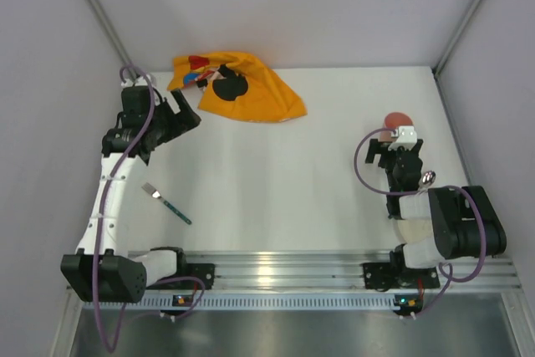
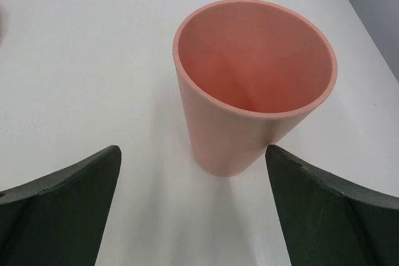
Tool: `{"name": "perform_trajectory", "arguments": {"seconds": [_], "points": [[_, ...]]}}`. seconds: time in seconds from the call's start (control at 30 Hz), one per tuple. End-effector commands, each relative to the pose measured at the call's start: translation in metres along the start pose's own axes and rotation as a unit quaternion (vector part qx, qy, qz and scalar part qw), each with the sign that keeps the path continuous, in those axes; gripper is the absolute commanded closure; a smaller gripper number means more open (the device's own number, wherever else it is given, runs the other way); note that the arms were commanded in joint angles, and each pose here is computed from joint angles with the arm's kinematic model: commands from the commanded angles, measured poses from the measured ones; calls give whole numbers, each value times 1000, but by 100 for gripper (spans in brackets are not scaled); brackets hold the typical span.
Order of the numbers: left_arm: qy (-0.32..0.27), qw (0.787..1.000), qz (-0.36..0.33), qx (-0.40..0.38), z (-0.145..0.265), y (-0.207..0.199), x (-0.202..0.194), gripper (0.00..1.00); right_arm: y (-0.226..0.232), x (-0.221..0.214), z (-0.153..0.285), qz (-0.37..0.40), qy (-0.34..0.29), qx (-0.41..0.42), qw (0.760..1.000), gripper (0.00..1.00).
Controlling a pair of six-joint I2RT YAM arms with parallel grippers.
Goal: Set the dinner table for one person
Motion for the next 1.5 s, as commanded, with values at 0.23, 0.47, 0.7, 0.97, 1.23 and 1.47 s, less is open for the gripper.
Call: {"name": "perform_trajectory", "arguments": {"seconds": [0.23, 0.47, 0.7, 0.97, 1.23, 1.47], "points": [[36, 999, 35, 7, 10, 11, -28, 1, -4, 19, -5, -6, -38, -5, 999, 0], [32, 999, 10, 20, 20, 21, -35, 2, 33, 143, -18, 34, -44, 32, 998, 0], [46, 999, 3, 26, 16, 23, -44, 2, 182, 229, -53, -320, 90, 335, 882, 0], [40, 999, -6, 22, 30, 15, -39, 2, 342, 186, -142, -247, 275, 320, 872, 0], [20, 998, -12, 55, 46, 37, -48, 2, 327, 109, -170, -251, 323, 197, 891, 0], [36, 997, -14, 67, 41, 43, -55, 2, 306, 53, -162, -184, 393, 127, 892, 0]]}}
Point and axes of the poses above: each gripper's point midway between its finger pads, its own z axis back along the fingers, its own y axis along the line the jaws close on, x = y × z, the point moved 2 cm from there along z, back along the fingers, and after that the axes turned 8 degrees about z, right-handed, at the moved point
